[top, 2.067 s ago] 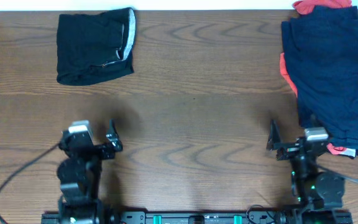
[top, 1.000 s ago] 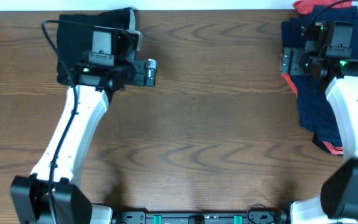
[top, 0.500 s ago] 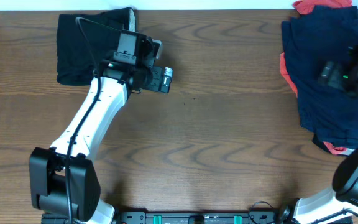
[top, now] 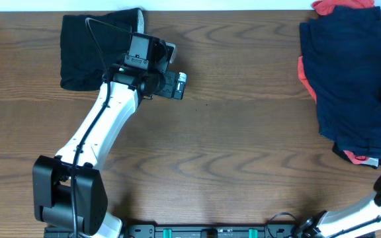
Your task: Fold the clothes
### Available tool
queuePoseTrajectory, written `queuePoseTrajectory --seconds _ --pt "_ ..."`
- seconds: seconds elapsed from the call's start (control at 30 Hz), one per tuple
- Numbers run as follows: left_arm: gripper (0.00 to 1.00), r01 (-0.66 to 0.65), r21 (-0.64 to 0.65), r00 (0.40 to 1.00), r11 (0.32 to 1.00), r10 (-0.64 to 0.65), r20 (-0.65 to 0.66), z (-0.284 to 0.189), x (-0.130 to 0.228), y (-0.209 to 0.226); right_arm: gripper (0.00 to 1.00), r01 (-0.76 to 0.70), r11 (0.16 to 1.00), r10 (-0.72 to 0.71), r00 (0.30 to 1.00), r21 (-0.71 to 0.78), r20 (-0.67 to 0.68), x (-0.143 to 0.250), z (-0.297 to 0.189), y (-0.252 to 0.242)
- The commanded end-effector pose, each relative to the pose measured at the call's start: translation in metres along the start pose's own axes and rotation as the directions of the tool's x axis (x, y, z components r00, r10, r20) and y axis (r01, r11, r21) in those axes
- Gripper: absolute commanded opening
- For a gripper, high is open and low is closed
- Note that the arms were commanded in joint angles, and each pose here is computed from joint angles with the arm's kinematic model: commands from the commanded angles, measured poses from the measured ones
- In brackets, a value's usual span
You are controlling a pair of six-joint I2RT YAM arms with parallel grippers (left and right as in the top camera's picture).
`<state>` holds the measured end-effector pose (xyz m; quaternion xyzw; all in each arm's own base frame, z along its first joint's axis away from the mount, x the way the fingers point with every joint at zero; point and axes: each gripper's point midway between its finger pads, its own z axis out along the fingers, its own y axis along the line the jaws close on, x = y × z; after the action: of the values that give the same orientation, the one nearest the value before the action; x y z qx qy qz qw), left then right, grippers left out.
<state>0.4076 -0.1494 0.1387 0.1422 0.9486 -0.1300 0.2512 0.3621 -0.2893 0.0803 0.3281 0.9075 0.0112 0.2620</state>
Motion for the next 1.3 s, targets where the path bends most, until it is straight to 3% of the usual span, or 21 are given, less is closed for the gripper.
queuePoseTrajectory --seconds 0.0,0.43,0.57,0.8,1.0,1.13,1.27 --pt "0.98 -0.024 0.011 1.0 1.0 0.024 0.018 -0.003 -0.008 -0.004 0.82 -0.056 0.998 0.056 0.998 -0.016 -0.016 0.003 0.015 -0.011" --pt "0.98 -0.03 0.011 0.998 0.999 0.029 0.052 -0.003 -0.016 -0.004 0.79 -0.103 0.995 0.102 0.994 0.01 0.024 -0.004 0.023 -0.043" --pt "0.98 -0.03 0.011 0.998 0.999 0.029 0.051 -0.003 -0.016 -0.004 0.63 -0.094 0.995 0.094 0.996 -0.016 0.003 0.001 0.027 -0.033" --pt "0.98 -0.03 0.012 0.998 0.999 0.029 0.051 -0.003 -0.016 -0.004 0.19 -0.041 0.998 0.04 0.999 -0.038 -0.023 0.006 0.036 -0.01" --pt "0.98 -0.029 0.011 0.998 1.0 0.028 0.05 -0.003 -0.016 -0.004 0.01 -0.028 0.999 0.027 0.999 -0.035 -0.036 0.009 0.037 -0.003" --pt "0.99 -0.029 0.012 0.998 1.0 0.029 0.049 -0.003 -0.015 -0.004 0.01 -0.03 0.997 0.027 0.999 -0.073 -0.042 0.011 0.037 0.004" --pt "0.92 -0.031 0.011 0.998 0.999 0.03 0.059 -0.007 -0.017 -0.005 0.01 -0.015 0.985 0.008 0.999 -0.174 -0.04 0.009 0.033 0.03"
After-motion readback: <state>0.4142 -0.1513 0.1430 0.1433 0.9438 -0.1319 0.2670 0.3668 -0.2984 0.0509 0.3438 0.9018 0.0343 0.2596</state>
